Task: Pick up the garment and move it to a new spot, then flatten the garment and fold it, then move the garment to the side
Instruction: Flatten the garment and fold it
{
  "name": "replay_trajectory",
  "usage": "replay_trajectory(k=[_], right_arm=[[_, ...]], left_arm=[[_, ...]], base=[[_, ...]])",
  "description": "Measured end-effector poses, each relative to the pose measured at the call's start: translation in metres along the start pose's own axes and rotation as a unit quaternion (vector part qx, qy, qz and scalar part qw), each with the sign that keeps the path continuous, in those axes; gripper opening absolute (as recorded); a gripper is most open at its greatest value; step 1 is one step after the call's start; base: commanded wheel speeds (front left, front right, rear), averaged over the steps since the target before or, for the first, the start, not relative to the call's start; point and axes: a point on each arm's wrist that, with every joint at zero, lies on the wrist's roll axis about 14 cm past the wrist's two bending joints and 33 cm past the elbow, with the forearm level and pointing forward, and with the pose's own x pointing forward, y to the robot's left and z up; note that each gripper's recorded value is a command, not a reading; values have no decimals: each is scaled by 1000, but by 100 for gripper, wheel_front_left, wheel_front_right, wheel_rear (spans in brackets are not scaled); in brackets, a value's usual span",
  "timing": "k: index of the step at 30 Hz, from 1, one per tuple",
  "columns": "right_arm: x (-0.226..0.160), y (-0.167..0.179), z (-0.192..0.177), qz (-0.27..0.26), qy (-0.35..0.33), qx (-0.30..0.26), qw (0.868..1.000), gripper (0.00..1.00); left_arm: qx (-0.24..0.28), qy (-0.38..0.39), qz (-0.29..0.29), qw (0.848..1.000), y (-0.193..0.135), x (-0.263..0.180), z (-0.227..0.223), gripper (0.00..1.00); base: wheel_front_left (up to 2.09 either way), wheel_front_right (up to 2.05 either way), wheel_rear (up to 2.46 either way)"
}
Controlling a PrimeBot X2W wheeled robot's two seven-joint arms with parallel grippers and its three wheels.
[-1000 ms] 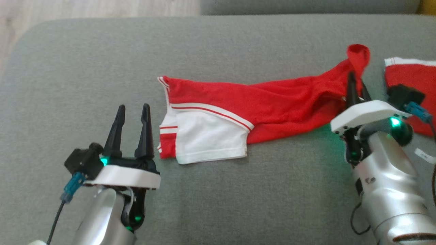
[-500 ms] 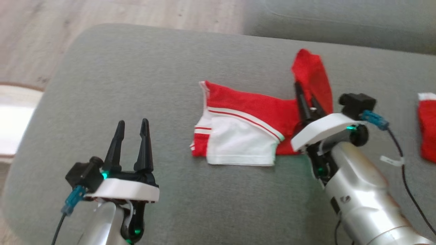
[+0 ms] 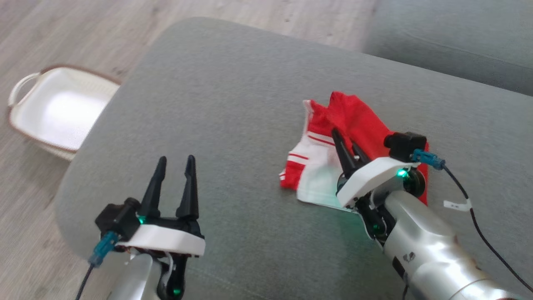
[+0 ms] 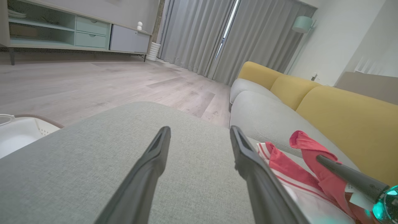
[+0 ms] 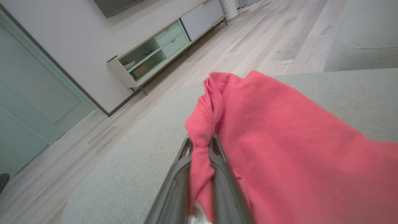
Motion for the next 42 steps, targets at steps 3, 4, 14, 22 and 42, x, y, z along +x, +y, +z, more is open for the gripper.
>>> replay_trajectory(k=[3, 4, 14, 22, 42], right_arm=[[6, 9, -16, 14, 25, 3, 1000, 0], [8, 12, -21, 17, 32, 6, 999, 0], [15, 55, -32, 74, 52, 71, 993, 100], [15, 13, 31, 27, -26, 0, 999, 100], [-162, -150, 79, -267, -158, -157, 938, 100]], left_arm=[[2, 4, 13, 1000, 7, -7, -2, 100], [2, 5, 19, 1000, 10, -9, -3, 100], [1, 30, 33, 999, 17, -16, -18, 100], [-8, 18, -9, 1000, -6, 7, -12, 100], [7, -16, -150, 989, -103, 64, -2, 100]], base=[[0, 0, 0], [0, 0, 0], [0, 0, 0], [0, 0, 0], [0, 0, 0]])
